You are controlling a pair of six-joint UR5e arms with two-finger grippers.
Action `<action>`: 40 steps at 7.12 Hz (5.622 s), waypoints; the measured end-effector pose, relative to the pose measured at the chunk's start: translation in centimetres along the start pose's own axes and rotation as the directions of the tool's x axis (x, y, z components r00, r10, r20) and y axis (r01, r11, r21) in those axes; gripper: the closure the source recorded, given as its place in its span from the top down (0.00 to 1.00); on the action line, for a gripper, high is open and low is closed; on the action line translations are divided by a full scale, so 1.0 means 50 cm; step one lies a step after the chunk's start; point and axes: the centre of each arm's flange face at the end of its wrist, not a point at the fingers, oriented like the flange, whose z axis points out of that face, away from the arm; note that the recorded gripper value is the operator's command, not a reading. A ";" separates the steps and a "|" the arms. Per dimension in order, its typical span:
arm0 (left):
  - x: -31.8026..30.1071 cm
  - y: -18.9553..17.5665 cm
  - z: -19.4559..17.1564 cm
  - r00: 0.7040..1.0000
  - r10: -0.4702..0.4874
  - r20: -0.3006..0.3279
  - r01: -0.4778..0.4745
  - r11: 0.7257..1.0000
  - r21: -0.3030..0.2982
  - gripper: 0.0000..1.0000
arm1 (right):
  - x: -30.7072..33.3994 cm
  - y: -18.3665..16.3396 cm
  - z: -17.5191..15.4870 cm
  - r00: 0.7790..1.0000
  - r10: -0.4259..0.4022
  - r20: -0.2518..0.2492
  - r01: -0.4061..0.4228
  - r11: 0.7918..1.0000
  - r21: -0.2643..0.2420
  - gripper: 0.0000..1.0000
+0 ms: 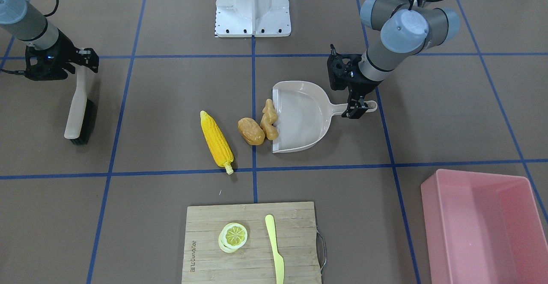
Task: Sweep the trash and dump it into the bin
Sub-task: 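Grasp the dustpan handle with the left gripper while the right gripper lifts the brush, then move the brush with the right gripper behind the corn cob and potato, then sweep the corn, potato and ginger into the dustpan with the brush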
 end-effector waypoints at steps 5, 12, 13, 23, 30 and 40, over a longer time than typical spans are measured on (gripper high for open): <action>-0.023 0.031 0.009 1.000 -0.010 0.003 0.010 1.000 -0.017 0.86 | 0.019 0.003 0.015 1.000 0.001 0.003 -0.001 1.000 0.006 0.00; -0.036 0.035 -0.001 0.999 -0.029 0.016 0.030 0.999 -0.015 0.77 | -0.057 0.002 -0.201 0.996 0.063 0.056 -0.067 0.995 0.068 0.00; -0.042 0.038 -0.012 0.999 -0.035 0.022 0.036 0.999 -0.006 0.79 | -0.116 -0.014 -0.235 0.997 0.070 0.028 -0.072 0.995 0.067 0.00; -0.031 0.099 -0.023 0.996 -0.065 0.062 0.055 0.987 0.150 0.87 | -0.515 -0.242 -0.183 0.893 -0.238 -0.382 0.233 0.971 -0.059 0.00; -0.021 0.138 0.001 0.996 -0.060 0.062 0.050 0.986 0.157 0.85 | -0.703 -0.223 -0.017 0.889 -0.245 -0.387 0.250 0.968 -0.040 0.00; -0.024 0.145 0.008 0.994 -0.083 0.063 0.072 0.984 0.164 0.07 | -1.016 -0.156 0.011 0.980 -0.199 -0.005 0.199 0.978 0.067 0.00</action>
